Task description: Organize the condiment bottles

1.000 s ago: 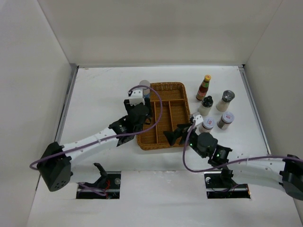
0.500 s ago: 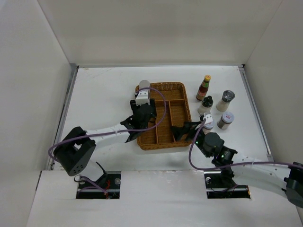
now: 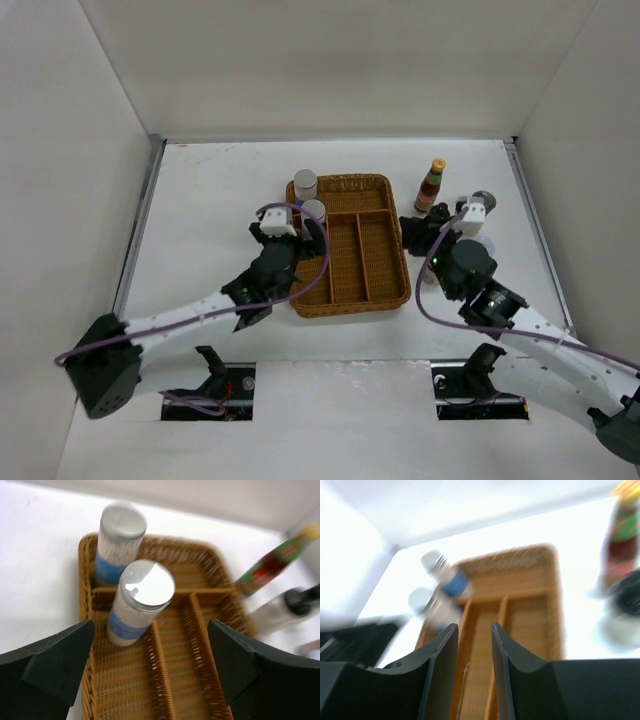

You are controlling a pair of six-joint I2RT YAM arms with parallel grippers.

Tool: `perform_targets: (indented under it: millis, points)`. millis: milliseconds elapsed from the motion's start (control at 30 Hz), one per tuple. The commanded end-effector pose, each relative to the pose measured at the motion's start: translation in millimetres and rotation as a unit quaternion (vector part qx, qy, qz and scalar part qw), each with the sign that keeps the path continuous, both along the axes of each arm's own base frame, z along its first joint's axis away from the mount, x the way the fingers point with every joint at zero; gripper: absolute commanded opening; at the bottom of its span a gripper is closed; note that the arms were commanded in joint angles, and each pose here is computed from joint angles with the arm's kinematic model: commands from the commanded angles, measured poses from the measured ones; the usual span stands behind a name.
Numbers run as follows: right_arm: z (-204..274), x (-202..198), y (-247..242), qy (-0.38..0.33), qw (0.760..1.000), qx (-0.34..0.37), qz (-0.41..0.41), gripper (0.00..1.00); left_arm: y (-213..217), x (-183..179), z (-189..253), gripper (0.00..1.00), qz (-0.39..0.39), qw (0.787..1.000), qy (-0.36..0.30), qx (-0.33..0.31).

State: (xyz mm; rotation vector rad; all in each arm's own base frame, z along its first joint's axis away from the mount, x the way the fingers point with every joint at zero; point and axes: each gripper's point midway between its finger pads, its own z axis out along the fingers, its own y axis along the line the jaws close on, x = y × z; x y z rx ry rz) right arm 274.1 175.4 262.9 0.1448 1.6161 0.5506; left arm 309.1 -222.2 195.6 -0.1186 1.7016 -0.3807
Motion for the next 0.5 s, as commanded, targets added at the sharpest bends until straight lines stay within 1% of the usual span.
perform_targets:
  millis: [0,33,67,133,167,200,267,367,467]
  points:
    - [-1,27,-38,0.042,0.994,-0.059,-0.086,0.41,20,-20,54,1.0,-0.001,0.992,-0.077,-0.098]
    - [-8,36,-49,0.057,0.99,-0.074,-0.109,0.46,30,-27,58,1.0,0.002,0.989,-0.089,-0.114]
    - [-15,44,-59,0.071,0.985,-0.086,-0.131,0.57,41,-33,59,1.0,0.012,0.987,-0.098,-0.129]
    - [-29,58,-78,0.093,0.976,-0.104,-0.166,0.84,65,-42,53,1.0,0.038,0.981,-0.108,-0.157]
    - [-37,65,-88,0.105,0.971,-0.111,-0.181,0.92,75,-47,46,1.0,0.053,0.978,-0.108,-0.171]
    - [-44,71,-95,0.117,0.968,-0.115,-0.192,0.96,85,-50,36,1.0,0.069,0.975,-0.105,-0.184]
    - [-56,80,-103,0.137,0.962,-0.125,-0.2,1.0,104,-53,16,1.0,0.107,0.969,-0.1,-0.2]
    - [-74,89,-117,0.166,0.953,-0.138,-0.213,1.0,131,-46,-5,1.0,0.162,0.961,-0.099,-0.2]
    - [-90,98,-122,0.19,0.947,-0.144,-0.213,1.0,133,-39,-20,1.0,0.162,0.963,-0.089,-0.195]
